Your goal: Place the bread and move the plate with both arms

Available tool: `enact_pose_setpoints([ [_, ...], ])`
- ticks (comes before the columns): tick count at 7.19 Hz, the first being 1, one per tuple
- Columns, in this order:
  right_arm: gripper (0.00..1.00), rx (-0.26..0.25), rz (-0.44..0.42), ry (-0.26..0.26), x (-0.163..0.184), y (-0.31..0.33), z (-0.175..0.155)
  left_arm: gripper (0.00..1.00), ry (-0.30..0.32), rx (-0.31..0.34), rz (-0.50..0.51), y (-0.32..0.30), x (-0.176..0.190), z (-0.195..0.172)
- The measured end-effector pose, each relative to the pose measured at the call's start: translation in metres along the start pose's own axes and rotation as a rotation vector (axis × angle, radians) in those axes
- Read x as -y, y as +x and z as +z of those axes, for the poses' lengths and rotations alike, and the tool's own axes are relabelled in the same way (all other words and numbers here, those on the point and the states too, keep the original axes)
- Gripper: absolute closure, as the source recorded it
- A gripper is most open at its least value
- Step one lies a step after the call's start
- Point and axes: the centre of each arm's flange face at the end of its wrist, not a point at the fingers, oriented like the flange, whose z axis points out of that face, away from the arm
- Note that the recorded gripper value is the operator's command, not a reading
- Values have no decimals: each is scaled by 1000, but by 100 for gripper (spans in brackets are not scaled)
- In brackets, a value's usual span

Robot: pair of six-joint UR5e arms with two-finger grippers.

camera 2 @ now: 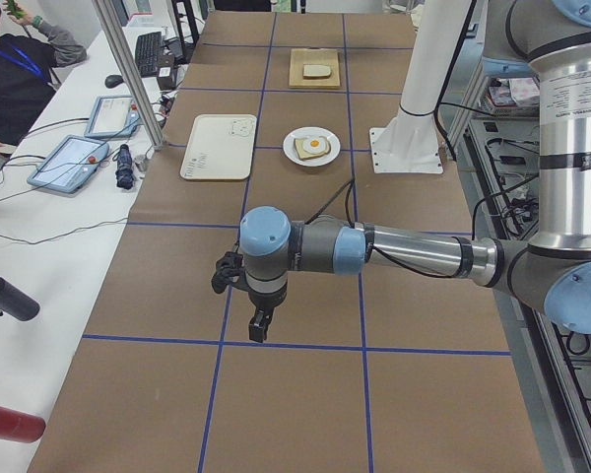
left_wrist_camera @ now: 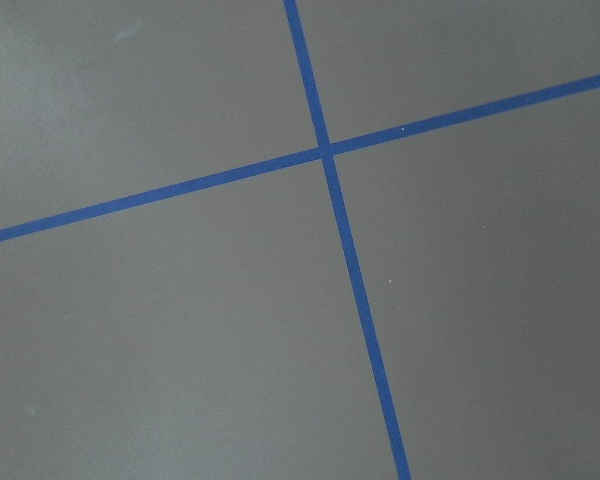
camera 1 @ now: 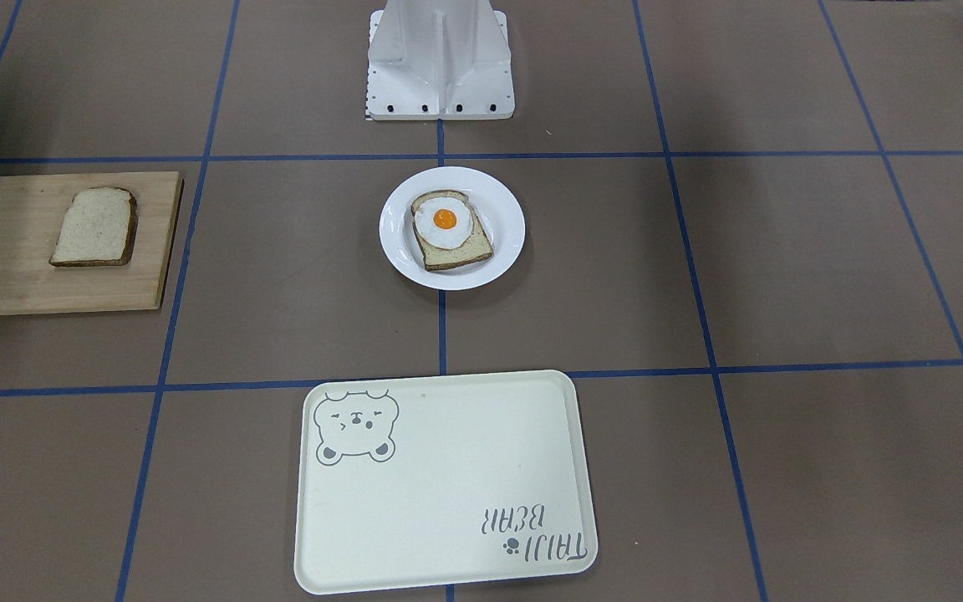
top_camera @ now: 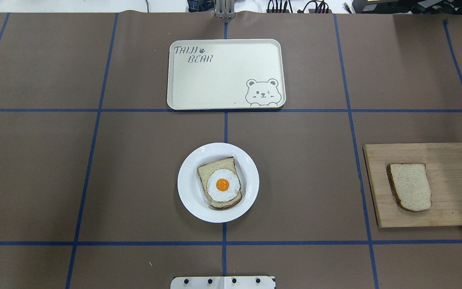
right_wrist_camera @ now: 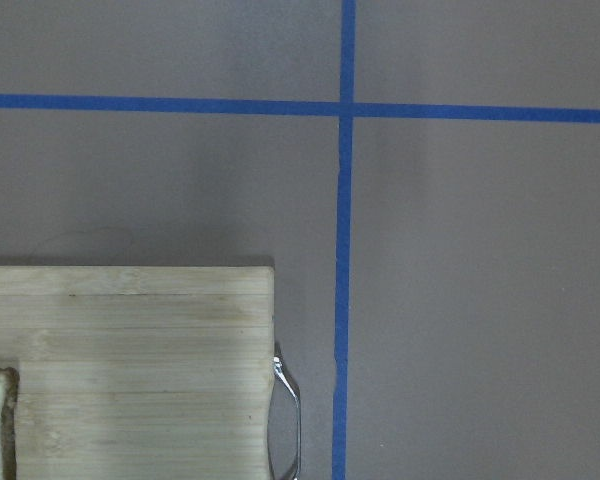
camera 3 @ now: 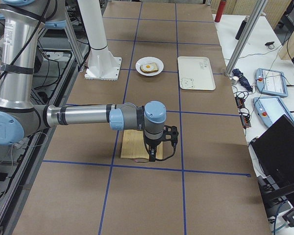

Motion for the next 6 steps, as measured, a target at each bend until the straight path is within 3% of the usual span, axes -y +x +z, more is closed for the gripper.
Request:
enact_pose_setpoints([
  [4, 0, 41, -108, 110, 41, -34, -29, 1, 196, 22, 168, 35, 61, -53],
  [6, 0, 115, -139, 160, 39, -42, -24, 1, 231, -8, 203, 43, 71, -60],
])
